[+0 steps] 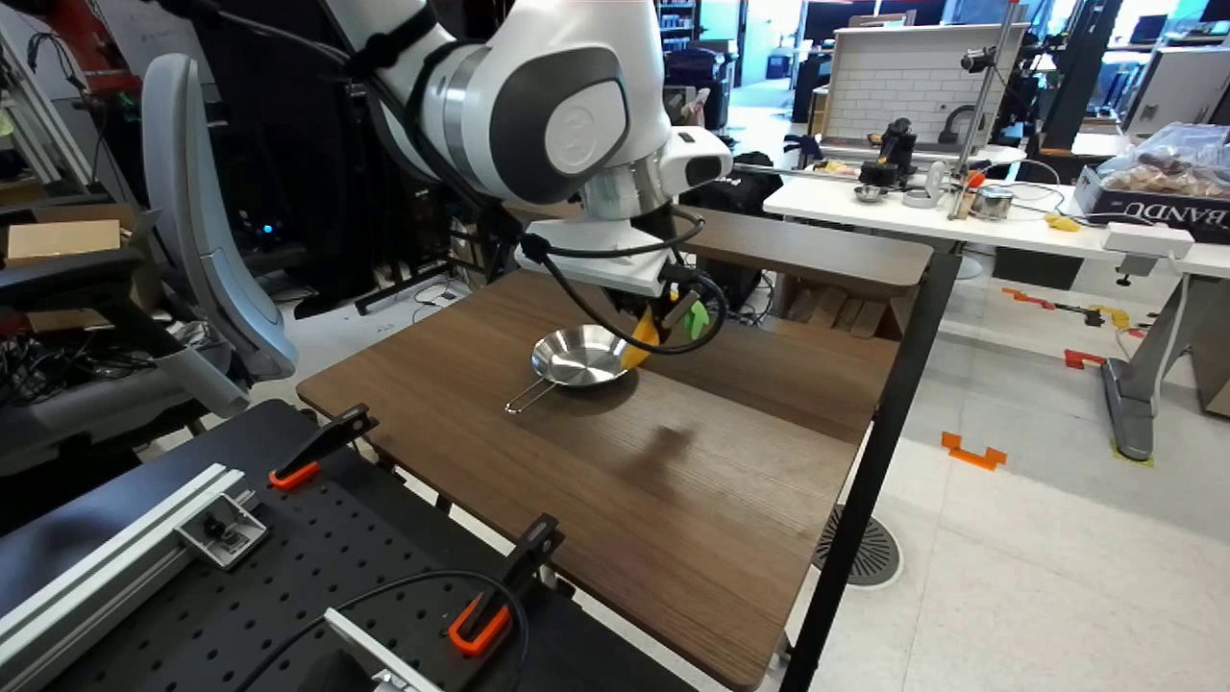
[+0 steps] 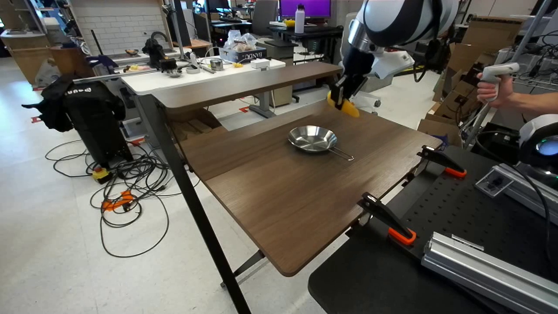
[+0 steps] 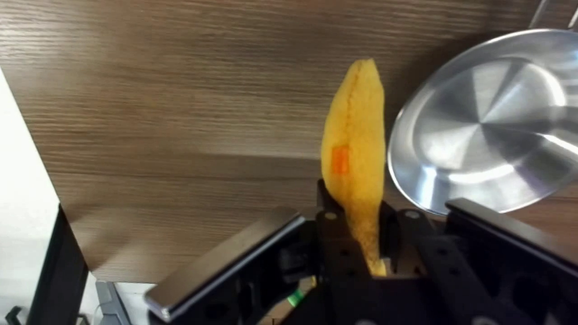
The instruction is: Put the yellow toy into the pan.
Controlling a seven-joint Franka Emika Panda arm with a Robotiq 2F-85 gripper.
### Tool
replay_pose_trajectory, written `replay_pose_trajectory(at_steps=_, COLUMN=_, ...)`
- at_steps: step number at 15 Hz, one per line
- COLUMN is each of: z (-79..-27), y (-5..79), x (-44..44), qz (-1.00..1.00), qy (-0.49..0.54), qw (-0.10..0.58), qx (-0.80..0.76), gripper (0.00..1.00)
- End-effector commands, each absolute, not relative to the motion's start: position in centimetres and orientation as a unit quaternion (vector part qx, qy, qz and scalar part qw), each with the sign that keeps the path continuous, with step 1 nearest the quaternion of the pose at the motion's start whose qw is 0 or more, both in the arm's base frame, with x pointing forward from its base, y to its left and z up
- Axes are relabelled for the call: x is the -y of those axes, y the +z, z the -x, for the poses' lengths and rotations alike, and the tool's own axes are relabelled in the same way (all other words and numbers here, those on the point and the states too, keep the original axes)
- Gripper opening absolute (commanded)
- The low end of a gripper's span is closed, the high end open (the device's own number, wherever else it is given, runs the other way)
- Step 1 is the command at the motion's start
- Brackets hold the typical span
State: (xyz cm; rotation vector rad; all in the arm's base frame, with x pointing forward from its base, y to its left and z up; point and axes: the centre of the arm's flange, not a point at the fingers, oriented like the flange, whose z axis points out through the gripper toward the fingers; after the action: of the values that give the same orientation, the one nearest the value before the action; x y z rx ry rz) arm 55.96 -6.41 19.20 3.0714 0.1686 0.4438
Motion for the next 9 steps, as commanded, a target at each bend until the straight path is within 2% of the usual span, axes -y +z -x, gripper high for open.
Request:
replay_pose_trajectory(at_steps=1, z=-54.9, y=20.8, x=3.5, qz=-0.987, qy=0.144, qw=0.002, qx=-0.078, gripper=0.03)
replay_pose_trajectory(at_steps=9, z=-54.2, y=19.7, x=-1.2, qz=-0.986, qy=0.125, qw=-0.024, qx=-0.107, gripper=0.03)
